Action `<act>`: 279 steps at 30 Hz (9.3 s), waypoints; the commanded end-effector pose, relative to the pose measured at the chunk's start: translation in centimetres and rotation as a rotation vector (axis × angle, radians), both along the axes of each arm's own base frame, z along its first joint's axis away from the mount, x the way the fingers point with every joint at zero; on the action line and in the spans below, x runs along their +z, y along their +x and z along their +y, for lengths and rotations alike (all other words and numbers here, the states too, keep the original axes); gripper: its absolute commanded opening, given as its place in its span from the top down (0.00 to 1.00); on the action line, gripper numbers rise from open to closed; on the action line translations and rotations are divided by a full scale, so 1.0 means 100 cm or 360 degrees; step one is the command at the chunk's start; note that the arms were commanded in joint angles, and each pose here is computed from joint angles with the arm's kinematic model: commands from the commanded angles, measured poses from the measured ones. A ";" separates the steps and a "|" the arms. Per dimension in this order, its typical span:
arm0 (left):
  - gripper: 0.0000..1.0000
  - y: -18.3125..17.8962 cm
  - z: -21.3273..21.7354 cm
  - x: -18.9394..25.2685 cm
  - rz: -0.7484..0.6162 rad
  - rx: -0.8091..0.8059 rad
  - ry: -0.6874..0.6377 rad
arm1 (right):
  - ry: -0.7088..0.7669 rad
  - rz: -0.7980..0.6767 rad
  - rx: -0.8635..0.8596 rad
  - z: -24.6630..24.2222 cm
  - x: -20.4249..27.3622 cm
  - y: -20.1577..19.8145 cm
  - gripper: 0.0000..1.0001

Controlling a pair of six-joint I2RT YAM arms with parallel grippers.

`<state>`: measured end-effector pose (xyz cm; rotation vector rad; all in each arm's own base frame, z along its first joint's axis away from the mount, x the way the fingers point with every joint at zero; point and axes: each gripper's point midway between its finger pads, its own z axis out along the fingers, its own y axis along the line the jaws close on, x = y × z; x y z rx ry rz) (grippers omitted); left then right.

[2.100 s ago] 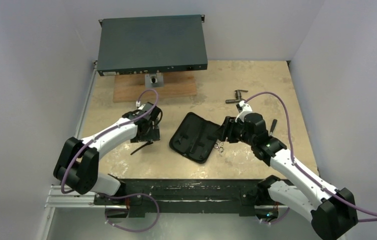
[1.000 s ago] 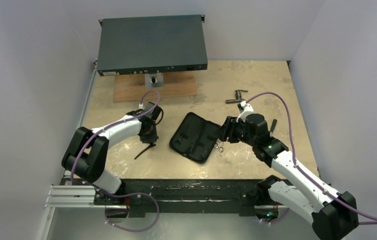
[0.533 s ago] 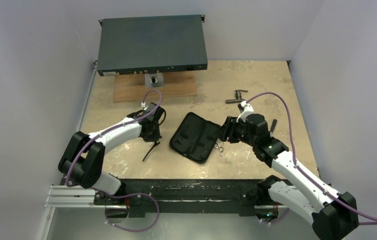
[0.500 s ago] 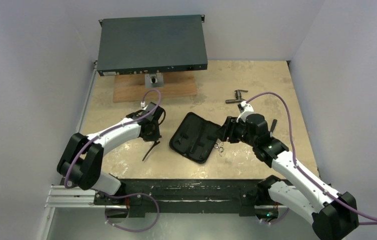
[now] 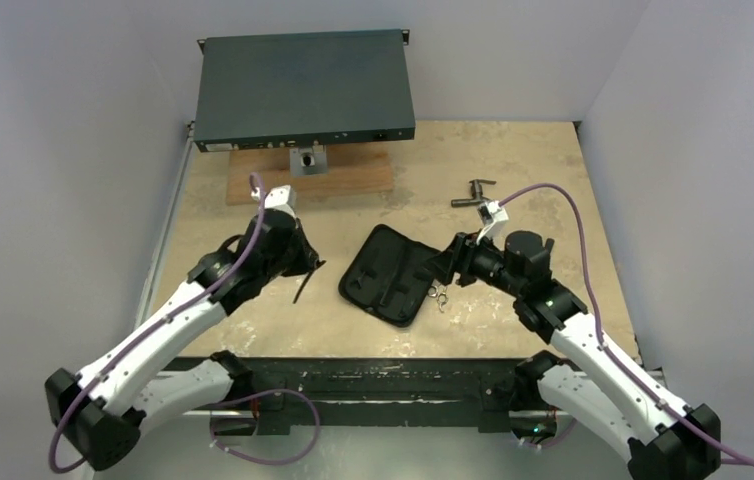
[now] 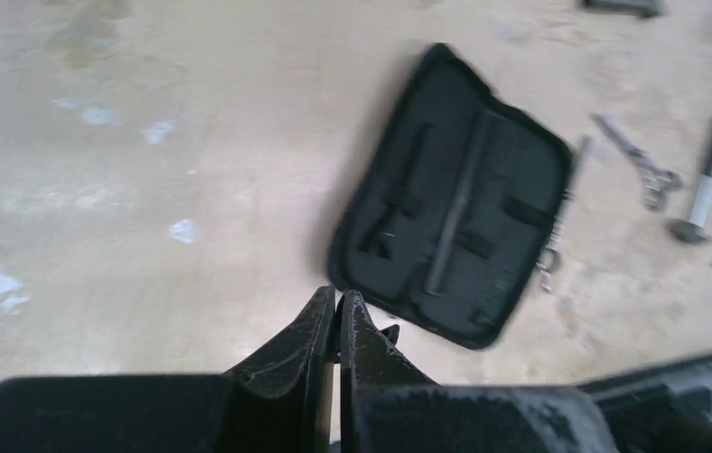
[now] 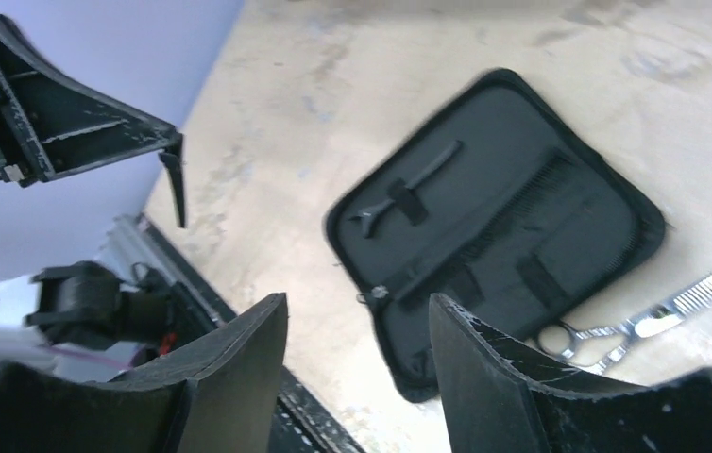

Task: Sort the hair-cutting tools
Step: Pick up the haircut tool at the center of the board, then place the haircut tool in the hairdressing tool bag.

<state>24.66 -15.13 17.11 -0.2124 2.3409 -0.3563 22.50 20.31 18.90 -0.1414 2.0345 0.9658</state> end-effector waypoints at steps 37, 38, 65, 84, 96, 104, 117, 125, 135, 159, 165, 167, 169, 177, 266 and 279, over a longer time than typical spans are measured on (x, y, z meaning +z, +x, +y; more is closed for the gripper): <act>1.00 -0.070 -0.142 0.162 -0.0565 -0.0997 -0.1767 | 0.0405 -0.0769 0.0637 0.093 0.098 -0.066 0.52; 1.00 -0.070 -0.143 0.162 -0.0557 -0.0998 -0.1772 | 0.0397 -0.0776 0.0616 0.092 0.099 -0.064 0.52; 1.00 -0.066 -0.147 0.150 -0.0512 -0.0980 -0.1734 | 0.0470 -0.0851 0.0710 0.097 0.130 -0.073 1.00; 0.26 -0.051 -0.064 0.101 -0.0689 -0.0633 -0.0723 | 0.0086 -0.0206 -0.0125 0.058 0.093 0.000 1.00; 0.27 -0.060 -0.095 0.064 -0.0827 -0.0855 -0.0317 | 0.0065 0.0279 -0.0660 0.037 0.060 0.023 1.00; 0.30 -0.048 -0.121 0.074 -0.1046 -0.0842 0.0208 | -0.0155 0.0640 -0.0933 0.033 0.023 0.025 1.00; 0.45 -0.054 -0.165 0.090 -0.1197 -0.1168 0.0239 | -0.0032 0.0795 -0.0835 0.052 0.022 0.013 1.00; 0.45 -0.068 -0.185 0.066 -0.1147 -0.1401 0.0234 | 0.0003 0.0828 -0.0823 0.053 0.028 0.010 1.00; 0.57 -0.048 -0.185 0.052 -0.1165 -0.1351 0.0478 | 0.0044 0.0845 -0.0779 0.057 0.034 0.005 1.00; 1.00 -0.041 -0.169 0.048 -0.1165 -0.1167 0.0440 | -0.0005 0.0707 -0.0761 0.045 0.038 0.010 0.56; 1.00 -0.037 -0.168 0.036 -0.1121 -0.1084 0.0434 | 0.0004 0.0627 -0.0769 0.040 0.032 0.022 0.55; 1.00 -0.035 -0.166 0.031 -0.1114 -0.1040 0.0451 | 0.0023 0.0586 -0.0755 0.040 0.036 0.024 0.57; 1.00 -0.032 -0.164 0.027 -0.1109 -0.1009 0.0481 | 0.0048 0.0548 -0.0755 0.041 0.040 0.027 0.58; 1.00 -0.029 -0.165 0.023 -0.1126 -0.0970 0.0534 | -0.0022 0.0583 -0.0753 0.047 0.029 0.037 0.73; 0.53 0.005 -0.050 -0.115 -0.0398 -0.0113 0.0191 | -0.0519 0.0196 -0.1394 0.054 -0.103 0.155 1.00; 0.54 0.005 -0.048 -0.121 -0.0366 -0.0103 0.0180 | -0.0524 0.0166 -0.1392 0.066 -0.116 0.149 1.00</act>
